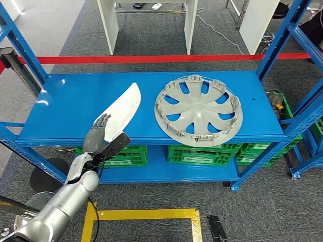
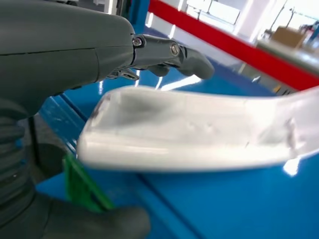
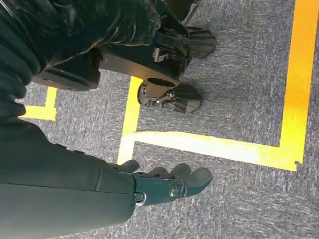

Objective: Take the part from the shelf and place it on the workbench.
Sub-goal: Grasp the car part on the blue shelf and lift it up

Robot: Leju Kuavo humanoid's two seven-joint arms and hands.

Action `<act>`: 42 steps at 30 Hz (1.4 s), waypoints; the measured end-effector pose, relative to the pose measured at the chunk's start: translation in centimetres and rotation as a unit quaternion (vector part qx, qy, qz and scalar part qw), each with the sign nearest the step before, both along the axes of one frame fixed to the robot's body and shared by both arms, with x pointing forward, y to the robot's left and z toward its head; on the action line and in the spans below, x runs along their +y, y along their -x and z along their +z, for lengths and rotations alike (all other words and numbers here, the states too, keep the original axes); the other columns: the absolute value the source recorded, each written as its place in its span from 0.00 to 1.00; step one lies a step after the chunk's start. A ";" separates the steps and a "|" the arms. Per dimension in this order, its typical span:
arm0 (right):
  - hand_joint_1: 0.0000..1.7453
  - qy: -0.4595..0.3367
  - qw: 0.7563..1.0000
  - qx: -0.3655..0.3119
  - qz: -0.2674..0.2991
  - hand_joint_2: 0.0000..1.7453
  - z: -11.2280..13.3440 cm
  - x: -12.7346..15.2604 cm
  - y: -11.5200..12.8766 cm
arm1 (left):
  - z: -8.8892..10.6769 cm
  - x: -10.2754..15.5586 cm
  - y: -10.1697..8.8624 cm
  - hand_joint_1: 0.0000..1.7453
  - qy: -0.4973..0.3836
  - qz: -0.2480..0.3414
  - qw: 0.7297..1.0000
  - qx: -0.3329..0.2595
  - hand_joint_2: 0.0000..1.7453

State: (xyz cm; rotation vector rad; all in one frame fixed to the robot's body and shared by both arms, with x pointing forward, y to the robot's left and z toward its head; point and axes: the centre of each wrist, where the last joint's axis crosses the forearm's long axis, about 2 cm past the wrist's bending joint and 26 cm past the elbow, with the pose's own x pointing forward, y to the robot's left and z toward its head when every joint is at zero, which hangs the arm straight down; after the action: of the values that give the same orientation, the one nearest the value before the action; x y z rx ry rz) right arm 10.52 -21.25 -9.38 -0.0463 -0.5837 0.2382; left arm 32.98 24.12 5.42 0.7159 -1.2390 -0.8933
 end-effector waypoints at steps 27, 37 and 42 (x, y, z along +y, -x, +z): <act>0.00 0.004 1.000 -0.005 0.002 1.00 0.1 -0.1 -0.4 | 0.3 -0.1 -0.4 1.00 0.056 0.024 0.997 -0.057 1.00; 0.00 0.004 1.000 -0.005 0.001 1.00 0.1 -0.1 -0.4 | 0.3 -0.1 -0.4 1.00 0.057 0.023 0.997 -0.056 1.00; 0.00 0.004 1.000 -0.004 0.001 1.00 0.1 -0.1 -0.4 | 0.2 -0.1 -0.4 1.00 0.057 0.022 0.997 -0.055 1.00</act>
State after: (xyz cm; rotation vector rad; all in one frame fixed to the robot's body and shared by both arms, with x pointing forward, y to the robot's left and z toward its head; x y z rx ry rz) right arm 10.97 -21.36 -9.29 -0.0551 -0.5909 0.2417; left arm 33.38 24.01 5.64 0.7065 -1.3547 -0.7487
